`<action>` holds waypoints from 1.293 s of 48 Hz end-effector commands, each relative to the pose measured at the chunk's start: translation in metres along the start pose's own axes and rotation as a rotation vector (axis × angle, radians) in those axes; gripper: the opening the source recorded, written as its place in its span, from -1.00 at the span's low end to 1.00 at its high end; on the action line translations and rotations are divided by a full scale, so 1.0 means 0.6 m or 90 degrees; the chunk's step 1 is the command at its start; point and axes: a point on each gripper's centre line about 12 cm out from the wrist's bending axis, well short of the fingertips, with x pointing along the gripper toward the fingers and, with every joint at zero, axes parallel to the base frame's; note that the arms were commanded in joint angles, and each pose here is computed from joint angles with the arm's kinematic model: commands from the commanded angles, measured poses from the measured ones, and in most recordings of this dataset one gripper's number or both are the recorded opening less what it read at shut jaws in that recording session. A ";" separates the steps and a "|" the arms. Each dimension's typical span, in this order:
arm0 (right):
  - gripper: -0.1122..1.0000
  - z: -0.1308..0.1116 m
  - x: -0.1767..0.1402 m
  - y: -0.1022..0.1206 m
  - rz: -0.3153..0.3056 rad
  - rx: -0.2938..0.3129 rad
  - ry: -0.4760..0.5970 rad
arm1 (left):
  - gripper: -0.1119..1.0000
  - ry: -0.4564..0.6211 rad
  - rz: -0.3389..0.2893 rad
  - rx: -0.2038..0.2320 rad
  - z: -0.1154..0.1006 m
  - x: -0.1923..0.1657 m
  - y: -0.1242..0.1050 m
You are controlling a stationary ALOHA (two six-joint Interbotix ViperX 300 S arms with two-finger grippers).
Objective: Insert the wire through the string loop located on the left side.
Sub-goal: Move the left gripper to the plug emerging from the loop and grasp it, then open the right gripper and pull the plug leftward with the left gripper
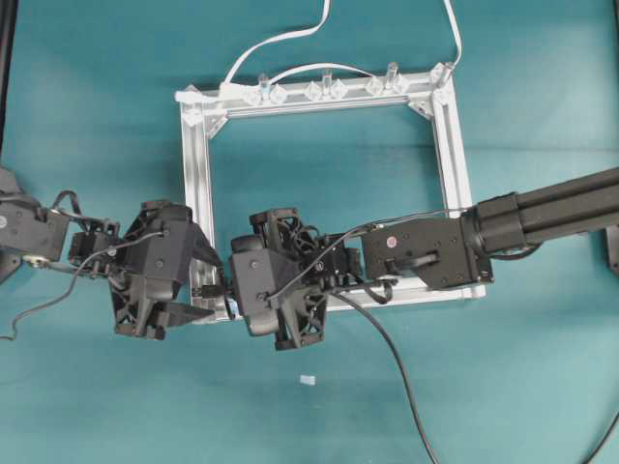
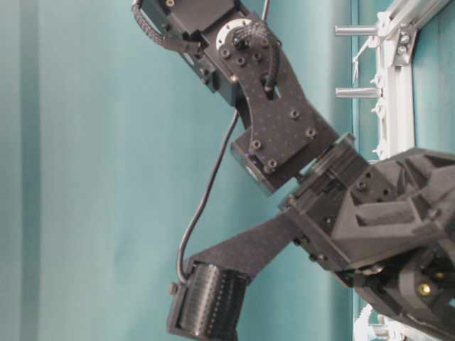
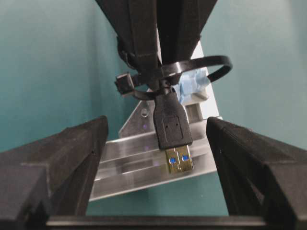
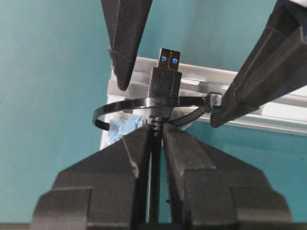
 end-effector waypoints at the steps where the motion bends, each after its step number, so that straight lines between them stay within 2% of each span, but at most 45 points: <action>1: -0.62 0.035 -0.011 0.003 0.002 -0.003 -0.034 | 0.61 -0.016 -0.003 -0.002 0.014 0.000 -0.003; 9: -0.62 0.035 -0.011 0.002 0.001 -0.003 -0.034 | 0.34 -0.017 -0.002 -0.002 0.013 0.002 -0.003; 16: -0.62 0.034 -0.011 0.003 0.002 -0.003 -0.033 | -0.23 -0.017 -0.002 -0.003 0.013 0.001 -0.002; 20: -0.62 0.032 -0.011 0.001 0.001 -0.004 -0.032 | -0.39 -0.018 -0.003 -0.002 0.014 0.001 -0.003; 34: -0.62 0.026 -0.011 0.001 0.001 -0.010 -0.025 | -0.40 -0.027 -0.004 -0.002 0.021 -0.002 -0.004; 47: -0.62 0.028 -0.012 0.003 0.002 -0.044 -0.018 | -0.40 -0.034 -0.005 0.001 0.028 -0.002 -0.005; 54: -0.62 0.027 -0.012 0.002 0.000 -0.044 0.011 | -0.40 -0.041 -0.007 0.003 0.034 -0.004 -0.007; 62: -0.61 0.031 -0.015 0.005 0.001 -0.042 0.013 | -0.40 -0.043 -0.009 0.002 0.037 -0.008 -0.009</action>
